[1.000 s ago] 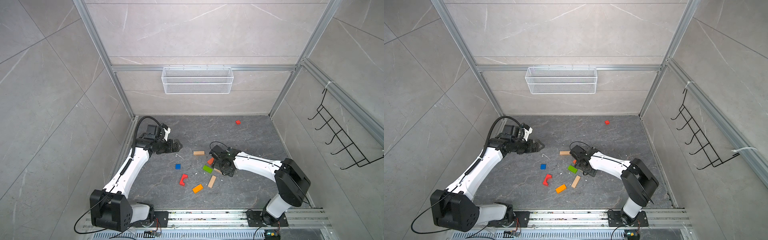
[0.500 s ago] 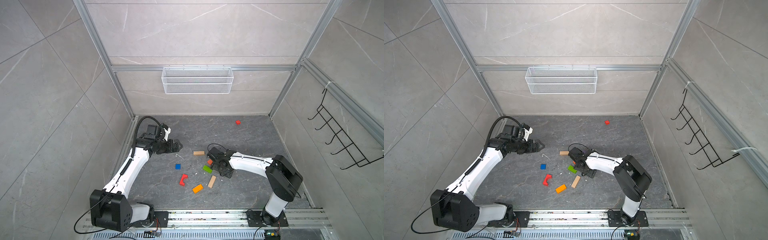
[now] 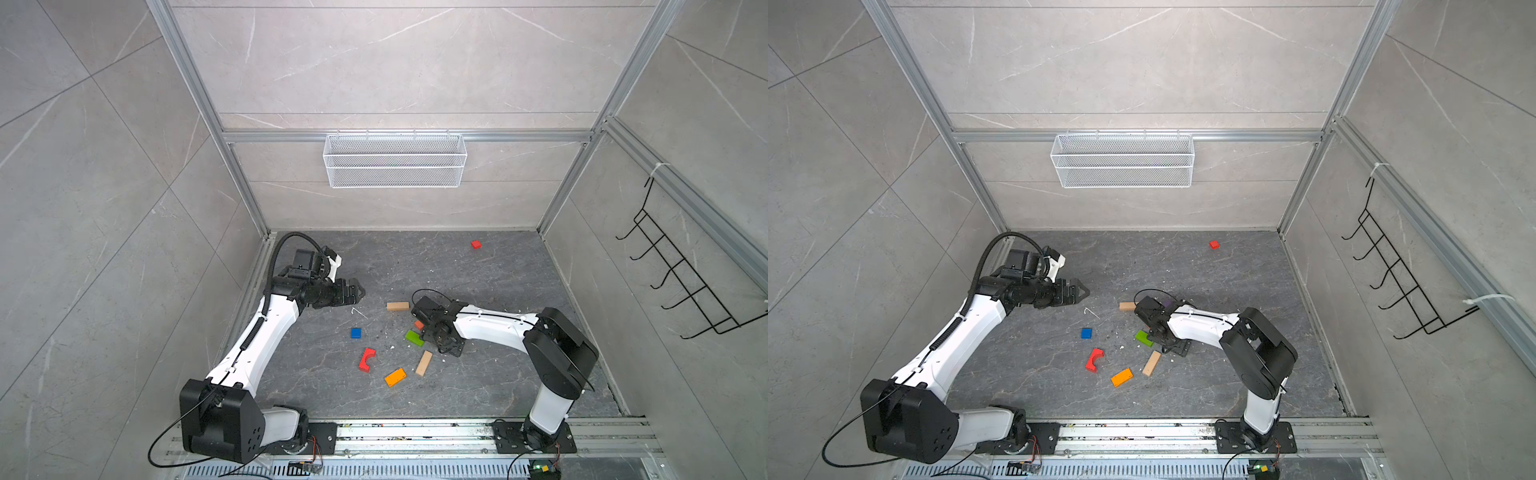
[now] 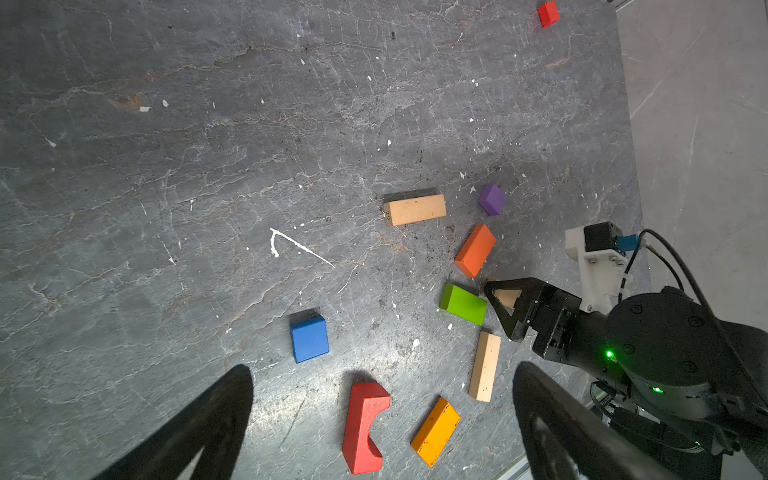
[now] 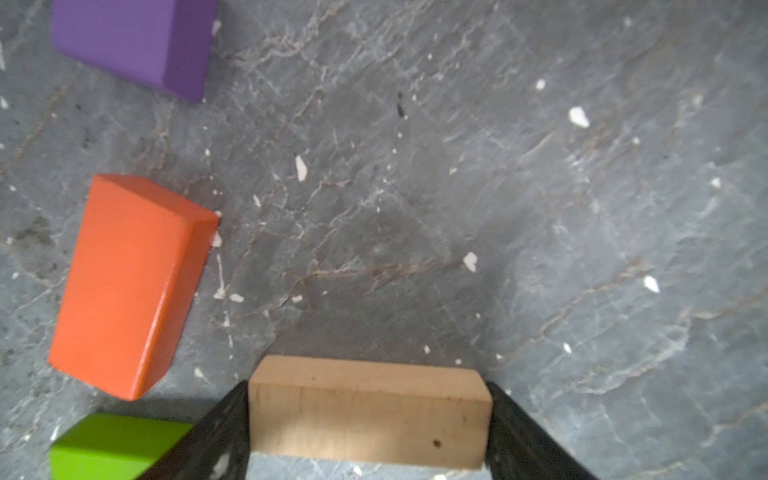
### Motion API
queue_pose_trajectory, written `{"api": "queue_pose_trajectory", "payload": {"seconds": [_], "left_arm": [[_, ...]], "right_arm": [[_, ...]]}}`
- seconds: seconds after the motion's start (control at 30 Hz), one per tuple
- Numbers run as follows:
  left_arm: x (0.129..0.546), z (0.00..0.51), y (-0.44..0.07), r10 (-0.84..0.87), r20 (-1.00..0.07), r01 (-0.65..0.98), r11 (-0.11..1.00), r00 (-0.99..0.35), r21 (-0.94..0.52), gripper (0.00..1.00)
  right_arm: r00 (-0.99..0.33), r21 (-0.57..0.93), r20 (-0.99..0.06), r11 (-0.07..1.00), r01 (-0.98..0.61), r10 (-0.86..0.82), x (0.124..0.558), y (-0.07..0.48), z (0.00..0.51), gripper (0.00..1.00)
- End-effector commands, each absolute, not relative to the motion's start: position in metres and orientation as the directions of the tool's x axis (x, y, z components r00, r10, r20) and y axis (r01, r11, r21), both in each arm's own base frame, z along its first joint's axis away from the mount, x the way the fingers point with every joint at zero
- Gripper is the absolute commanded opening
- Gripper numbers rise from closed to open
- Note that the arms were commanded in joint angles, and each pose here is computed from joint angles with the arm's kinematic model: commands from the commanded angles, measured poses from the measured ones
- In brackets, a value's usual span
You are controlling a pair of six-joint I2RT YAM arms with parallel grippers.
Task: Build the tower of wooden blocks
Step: 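Carry the held wood bar with the right gripper to the other wood bar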
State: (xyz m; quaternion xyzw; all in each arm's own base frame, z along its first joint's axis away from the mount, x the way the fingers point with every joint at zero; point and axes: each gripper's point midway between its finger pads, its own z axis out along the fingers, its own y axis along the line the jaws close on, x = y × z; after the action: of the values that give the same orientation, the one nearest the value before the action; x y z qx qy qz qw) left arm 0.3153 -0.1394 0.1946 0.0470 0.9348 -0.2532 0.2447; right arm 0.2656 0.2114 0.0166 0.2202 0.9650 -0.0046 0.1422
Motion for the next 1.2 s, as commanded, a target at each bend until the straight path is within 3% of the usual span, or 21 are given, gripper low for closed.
{"api": "queue_pose_trajectory", "payload": {"seconds": [0.0,0.43,0.73,1.17], "left_arm": [[0.312,0.204,-0.140,-0.020,-0.513,0.241,0.867,-0.858,-0.437,1.00],[0.312,0.200,-0.144,-0.026,-0.481,0.230,0.855,-0.876,-0.465,1.00],[0.313,0.203,-0.144,-0.032,-0.496,0.236,0.852,-0.868,-0.468,1.00],[0.320,0.206,-0.130,-0.092,-0.500,0.185,0.859,-0.861,-0.477,1.00]], "right_arm": [[-0.881,0.001,-0.281,0.918,0.397,0.381,0.261,0.205,0.010,0.73],[-0.912,-0.005,-0.399,0.994,0.109,0.097,0.280,0.211,0.060,0.58],[-0.910,0.058,-0.413,0.996,-0.071,-0.041,0.311,0.263,0.084,0.57],[-0.921,0.110,-0.379,0.985,-0.135,-0.084,0.340,0.314,0.073,0.58]]}}
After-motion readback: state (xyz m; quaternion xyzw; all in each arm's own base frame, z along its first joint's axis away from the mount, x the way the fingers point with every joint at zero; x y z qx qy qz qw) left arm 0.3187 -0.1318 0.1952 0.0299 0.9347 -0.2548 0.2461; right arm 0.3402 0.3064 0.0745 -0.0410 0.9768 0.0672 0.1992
